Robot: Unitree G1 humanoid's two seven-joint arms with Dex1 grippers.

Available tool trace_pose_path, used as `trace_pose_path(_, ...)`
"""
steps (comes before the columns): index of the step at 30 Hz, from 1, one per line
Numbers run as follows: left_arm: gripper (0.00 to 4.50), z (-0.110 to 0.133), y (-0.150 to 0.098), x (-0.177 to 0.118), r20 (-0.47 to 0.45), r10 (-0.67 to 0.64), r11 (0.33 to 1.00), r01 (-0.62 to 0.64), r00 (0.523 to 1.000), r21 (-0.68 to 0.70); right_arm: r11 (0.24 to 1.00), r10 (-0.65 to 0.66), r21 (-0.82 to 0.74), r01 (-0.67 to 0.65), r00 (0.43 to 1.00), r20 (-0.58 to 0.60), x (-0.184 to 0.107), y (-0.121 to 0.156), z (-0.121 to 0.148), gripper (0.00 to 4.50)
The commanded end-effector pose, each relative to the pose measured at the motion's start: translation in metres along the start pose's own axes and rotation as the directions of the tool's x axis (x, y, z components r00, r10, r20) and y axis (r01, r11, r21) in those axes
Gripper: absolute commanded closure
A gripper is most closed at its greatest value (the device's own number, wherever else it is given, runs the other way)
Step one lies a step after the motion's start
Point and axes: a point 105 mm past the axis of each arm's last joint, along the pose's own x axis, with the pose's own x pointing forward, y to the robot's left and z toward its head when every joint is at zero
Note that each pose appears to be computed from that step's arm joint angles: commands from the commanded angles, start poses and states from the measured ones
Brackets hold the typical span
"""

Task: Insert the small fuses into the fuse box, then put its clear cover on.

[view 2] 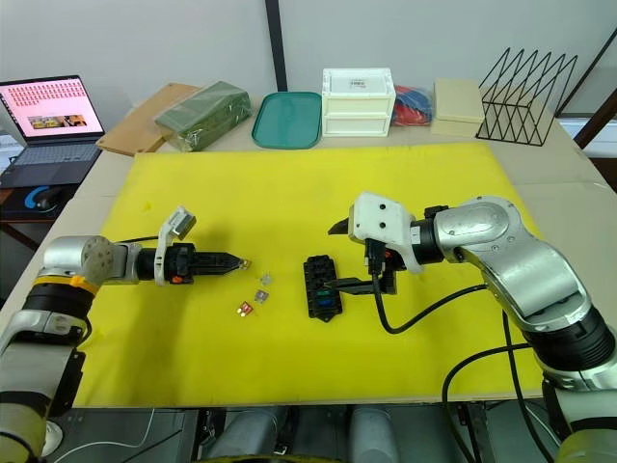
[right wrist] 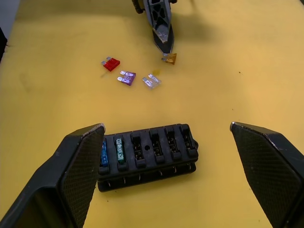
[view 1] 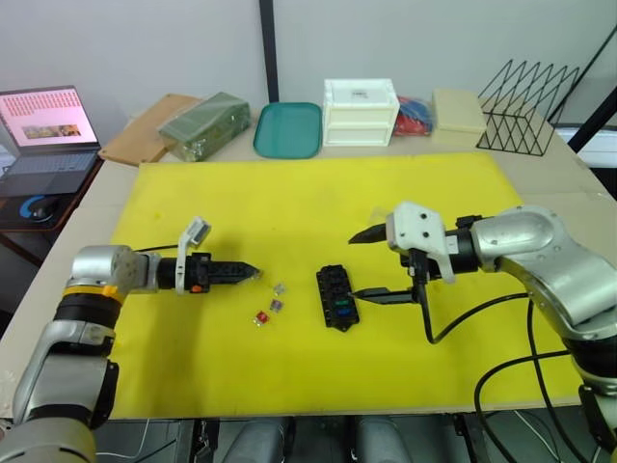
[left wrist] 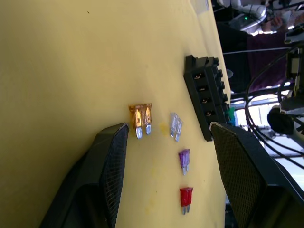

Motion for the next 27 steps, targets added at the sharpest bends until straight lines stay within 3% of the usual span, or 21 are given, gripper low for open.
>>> trace_pose_path(1,1.59,-0.001,0.002,0.009,-0.020,-0.003,1.000,0.003,1.000,0.009,0.998,-0.014,-0.054,0.014,1.000,0.000,-0.003,0.002,0.008,0.00)
trace_pose_path(9,1.59,-0.005,0.001,0.014,-0.028,-0.027,1.000,0.027,0.999,0.015,0.999,-0.014,-0.051,0.013,1.000,-0.005,-0.002,0.004,0.007,0.00)
trace_pose_path(15,3.62,-0.008,0.009,0.011,-0.025,0.006,1.000,-0.006,1.000,0.014,0.999,-0.012,-0.052,0.011,1.000,-0.007,-0.001,0.004,0.006,0.00)
trace_pose_path(23,3.62,-0.011,0.016,0.006,-0.027,0.038,0.999,-0.038,0.999,0.023,0.998,-0.010,-0.055,0.010,1.000,-0.008,0.000,0.004,0.006,0.00)
trace_pose_path(27,4.46,-0.012,0.017,0.005,-0.027,0.043,0.999,-0.042,0.999,0.027,0.998,-0.009,-0.057,0.009,1.000,-0.008,0.000,0.004,0.006,0.00)
